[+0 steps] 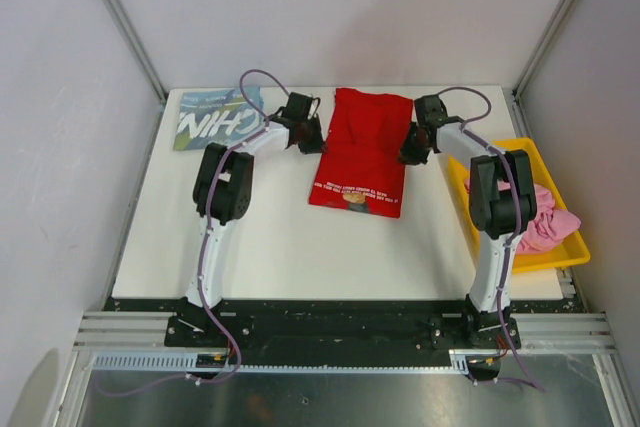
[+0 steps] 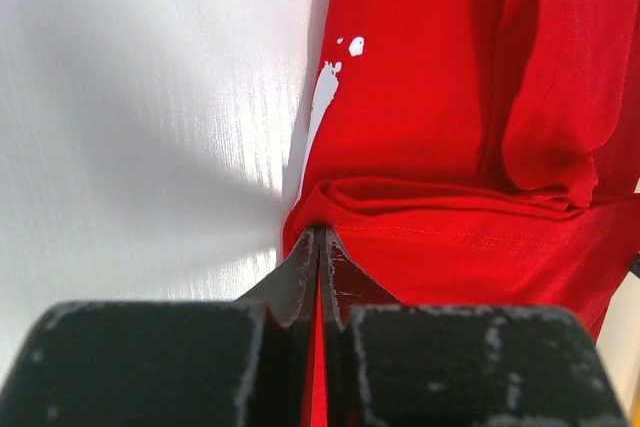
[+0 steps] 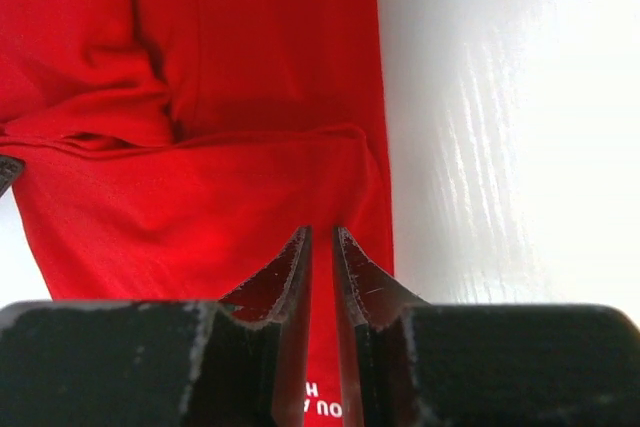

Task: Fold and stack the t-shirts
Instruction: Fold the folded rectangular tshirt in 1/3 of the way, then grab one side of the 2/3 rectangular tshirt with both arms

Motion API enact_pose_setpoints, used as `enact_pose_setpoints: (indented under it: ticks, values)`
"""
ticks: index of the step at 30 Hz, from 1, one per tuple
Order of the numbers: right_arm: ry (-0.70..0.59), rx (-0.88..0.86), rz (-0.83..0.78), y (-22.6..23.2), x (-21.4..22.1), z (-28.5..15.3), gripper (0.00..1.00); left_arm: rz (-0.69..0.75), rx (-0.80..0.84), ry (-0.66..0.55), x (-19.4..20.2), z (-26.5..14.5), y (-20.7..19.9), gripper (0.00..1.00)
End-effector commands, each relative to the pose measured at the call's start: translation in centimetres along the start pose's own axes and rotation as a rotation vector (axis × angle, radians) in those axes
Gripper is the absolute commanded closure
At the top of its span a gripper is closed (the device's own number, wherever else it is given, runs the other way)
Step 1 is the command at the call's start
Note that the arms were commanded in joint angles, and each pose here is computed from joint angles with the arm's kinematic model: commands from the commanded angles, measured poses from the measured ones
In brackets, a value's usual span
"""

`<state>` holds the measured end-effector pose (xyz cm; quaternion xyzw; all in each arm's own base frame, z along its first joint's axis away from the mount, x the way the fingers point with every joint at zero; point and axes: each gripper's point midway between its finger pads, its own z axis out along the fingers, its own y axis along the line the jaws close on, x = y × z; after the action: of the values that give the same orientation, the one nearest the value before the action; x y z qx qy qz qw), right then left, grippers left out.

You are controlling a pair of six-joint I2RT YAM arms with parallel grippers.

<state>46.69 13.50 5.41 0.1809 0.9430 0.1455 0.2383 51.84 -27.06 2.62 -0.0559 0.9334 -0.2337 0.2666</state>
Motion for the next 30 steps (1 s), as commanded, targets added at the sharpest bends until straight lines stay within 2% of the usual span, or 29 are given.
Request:
enact_pose_setpoints:
  ticks: [1, 6, 11, 18, 22, 25, 28, 30]
  values:
    - [-0.01, -0.031, 0.003, 1.1, -0.3, 1.5, 0.82, 0.027, -0.01, -0.051, -1.8, -2.1, -0.1, 0.97]
    - [0.019, 0.065, 0.034, -1.3, 0.0, 3.0, 0.78, 0.034, 0.01, -0.055, -2.4, -2.8, -0.2, 0.95]
    - [0.032, 0.134, 0.053, -3.2, 0.3, 2.9, 0.72, 0.043, 0.06, -0.066, -3.5, -4.4, -1.1, 0.86]
    - [-0.007, 0.08, 0.016, -1.6, -1.8, 1.6, 0.55, 0.064, 0.144, -0.112, -5.1, -9.4, -3.5, 0.72]
    - [-0.025, 0.071, -0.017, -0.3, -3.8, 0.5, 0.42, 0.007, 0.155, -0.053, -1.9, -11.4, -3.2, 0.65]
    - [-0.047, 0.067, -0.025, 0.6, -4.4, -1.3, 0.39, -0.023, 0.145, -0.007, 1.2, -12.7, -2.5, 0.64]
    - [-0.058, 0.059, -0.023, 1.0, -3.5, -3.5, 0.4, -0.036, 0.154, 0.019, 3.5, -13.8, -2.1, 0.66]
    - [-0.053, 0.04, -0.013, 1.1, -1.8, -4.6, 0.46, -0.043, 0.176, 0.032, 4.6, -14.3, -2.3, 0.7]
